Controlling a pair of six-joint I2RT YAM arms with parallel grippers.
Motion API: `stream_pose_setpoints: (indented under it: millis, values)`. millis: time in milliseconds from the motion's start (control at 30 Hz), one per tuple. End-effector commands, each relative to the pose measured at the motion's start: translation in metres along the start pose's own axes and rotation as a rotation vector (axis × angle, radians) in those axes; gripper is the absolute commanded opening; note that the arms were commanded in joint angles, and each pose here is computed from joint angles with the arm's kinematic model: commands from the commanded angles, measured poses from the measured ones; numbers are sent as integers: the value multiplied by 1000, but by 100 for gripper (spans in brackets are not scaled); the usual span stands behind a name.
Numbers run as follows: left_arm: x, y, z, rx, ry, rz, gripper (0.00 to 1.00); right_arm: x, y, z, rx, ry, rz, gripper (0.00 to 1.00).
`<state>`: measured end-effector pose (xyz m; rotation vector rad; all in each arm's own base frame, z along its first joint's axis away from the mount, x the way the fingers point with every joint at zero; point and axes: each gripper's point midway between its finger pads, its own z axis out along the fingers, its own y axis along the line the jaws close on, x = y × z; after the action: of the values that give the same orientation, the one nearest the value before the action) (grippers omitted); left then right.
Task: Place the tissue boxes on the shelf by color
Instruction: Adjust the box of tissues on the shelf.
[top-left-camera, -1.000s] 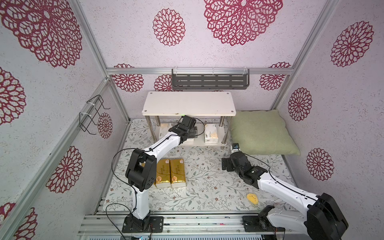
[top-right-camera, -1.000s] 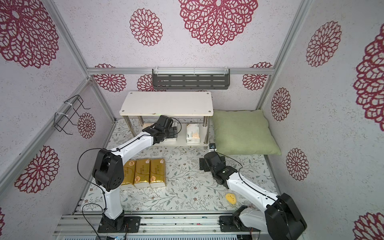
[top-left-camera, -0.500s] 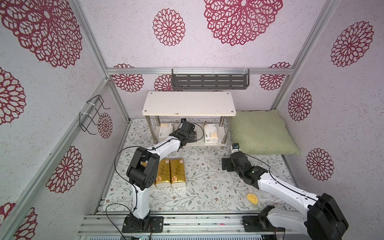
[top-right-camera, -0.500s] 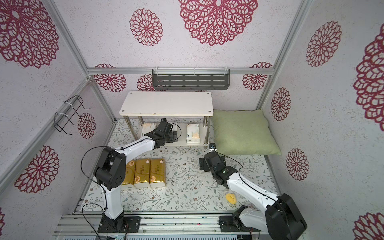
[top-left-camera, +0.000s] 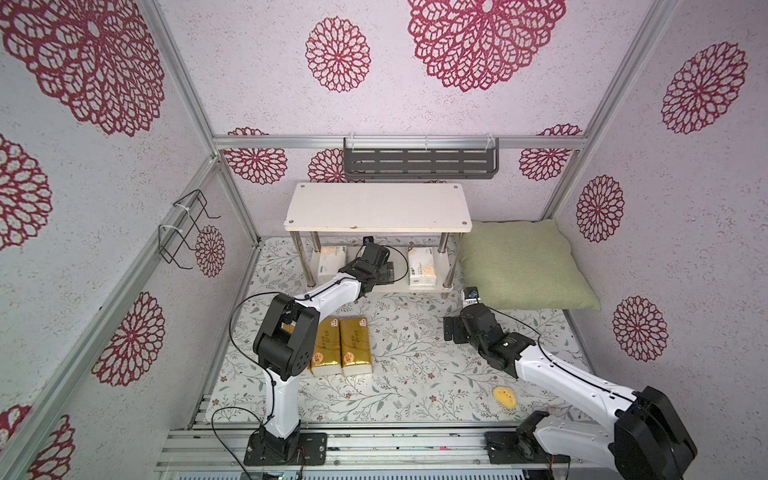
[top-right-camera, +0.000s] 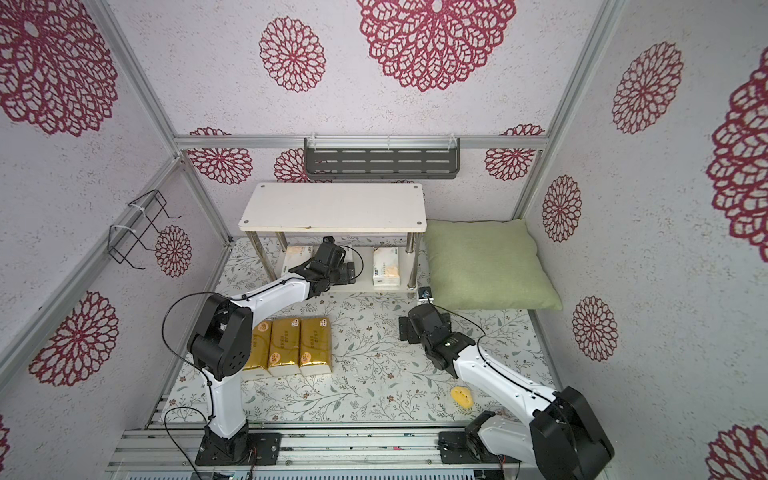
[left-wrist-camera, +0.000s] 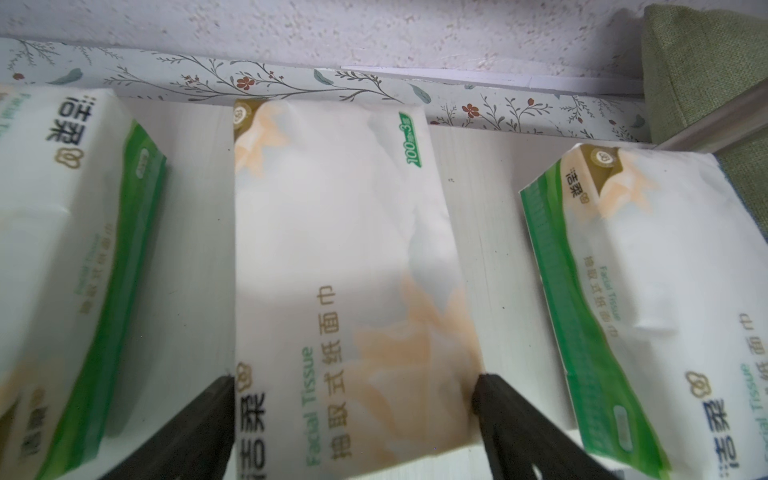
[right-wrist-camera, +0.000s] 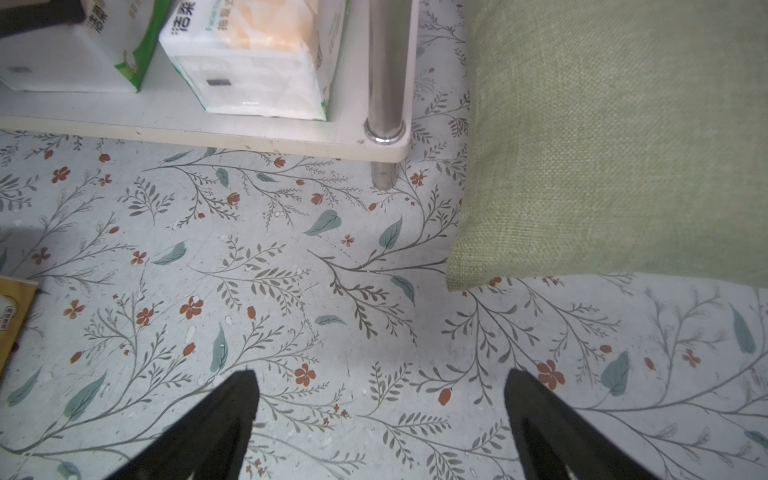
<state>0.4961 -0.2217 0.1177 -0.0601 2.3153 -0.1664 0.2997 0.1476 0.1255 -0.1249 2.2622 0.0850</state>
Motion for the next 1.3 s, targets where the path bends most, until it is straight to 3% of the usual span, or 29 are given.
stream_pose_setpoints:
  millis: [0, 67, 367, 700, 1267]
  values:
    - [8, -7, -2, 53, 16, 17, 89, -1, -2, -2, 11, -14, 3, 99]
    - [-3, -11, -15, 83, -15, 12, 87, 0, -3, -2, 11, -13, 3, 99]
    - [3, -13, -19, 139, -3, 51, 83, -1, -1, -1, 7, -13, 3, 99]
    - [-7, 12, -14, 91, 0, 47, 87, -2, -1, -1, 7, -13, 3, 99]
    - [-10, 4, -10, 98, -4, 17, 84, -3, 0, -2, 7, -16, 2, 99]
